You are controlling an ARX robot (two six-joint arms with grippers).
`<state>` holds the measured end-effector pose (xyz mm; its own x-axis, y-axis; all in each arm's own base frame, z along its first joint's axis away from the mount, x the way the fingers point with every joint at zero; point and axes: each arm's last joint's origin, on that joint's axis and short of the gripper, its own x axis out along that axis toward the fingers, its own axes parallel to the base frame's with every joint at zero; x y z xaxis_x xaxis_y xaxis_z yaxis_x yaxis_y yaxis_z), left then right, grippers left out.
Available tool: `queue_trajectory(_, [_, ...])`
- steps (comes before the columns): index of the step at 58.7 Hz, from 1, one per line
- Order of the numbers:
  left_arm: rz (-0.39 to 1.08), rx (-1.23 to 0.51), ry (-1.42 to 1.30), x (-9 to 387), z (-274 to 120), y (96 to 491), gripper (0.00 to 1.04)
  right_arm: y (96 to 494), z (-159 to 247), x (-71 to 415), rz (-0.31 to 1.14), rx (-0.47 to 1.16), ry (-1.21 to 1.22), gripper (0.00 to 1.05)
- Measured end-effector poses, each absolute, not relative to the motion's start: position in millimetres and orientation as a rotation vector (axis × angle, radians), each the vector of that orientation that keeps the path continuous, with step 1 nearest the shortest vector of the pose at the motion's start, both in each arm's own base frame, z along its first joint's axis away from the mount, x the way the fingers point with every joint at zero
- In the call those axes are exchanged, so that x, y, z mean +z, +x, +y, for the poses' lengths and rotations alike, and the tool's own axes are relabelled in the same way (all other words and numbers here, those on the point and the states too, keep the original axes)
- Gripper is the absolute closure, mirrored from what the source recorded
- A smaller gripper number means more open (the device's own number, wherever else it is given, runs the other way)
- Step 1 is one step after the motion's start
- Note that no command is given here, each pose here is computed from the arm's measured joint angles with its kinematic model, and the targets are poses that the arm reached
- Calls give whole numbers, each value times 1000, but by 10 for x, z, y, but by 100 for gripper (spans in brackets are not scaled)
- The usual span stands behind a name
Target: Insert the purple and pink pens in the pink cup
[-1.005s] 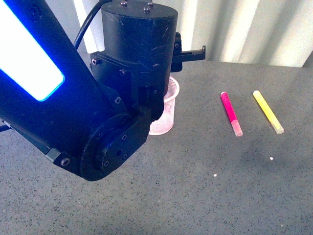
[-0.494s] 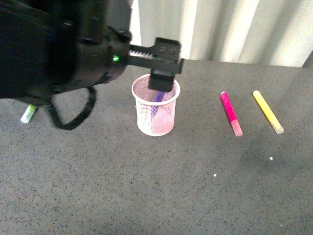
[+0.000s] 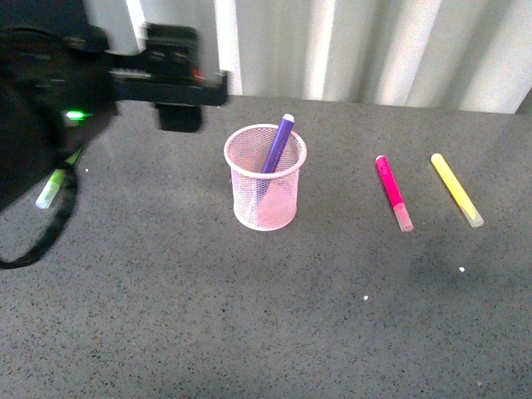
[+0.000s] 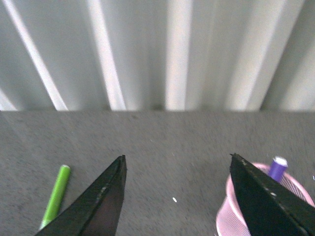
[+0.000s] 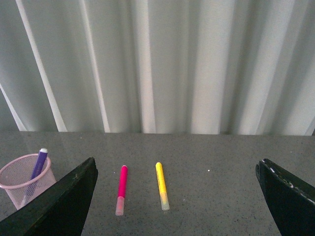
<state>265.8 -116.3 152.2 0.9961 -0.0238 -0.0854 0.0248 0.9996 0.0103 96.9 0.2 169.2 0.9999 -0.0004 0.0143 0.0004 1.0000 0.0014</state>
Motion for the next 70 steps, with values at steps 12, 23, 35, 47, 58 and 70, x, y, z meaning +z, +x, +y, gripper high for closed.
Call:
queue_trajectory(12, [13, -8, -11, 1613, -611, 2198, 85, 969, 2, 1692, -14, 1, 1, 7])
queue_trajectory(23, [12, -8, -5, 1619, -390, 1946, 101, 969, 2, 1691, -14, 1, 1, 7])
queue_trajectory(35, [15, -8, -5, 1621, -193, 1657, 101, 969, 2, 1691, -14, 0, 1, 7])
queue_trajectory(47, [14, -18, -7, 1626, -80, 1488, 101, 969, 2, 1692, -14, 0, 1, 7])
queue_trajectory(58, [-7, 1, -7, 1688, -3, 1388, 101, 969, 2, 1692, -14, 1, 1, 7])
queue_trajectory(70, [-15, 0, -7, 1717, -2, 1308, 101, 969, 2, 1692, -14, 0, 1, 7])
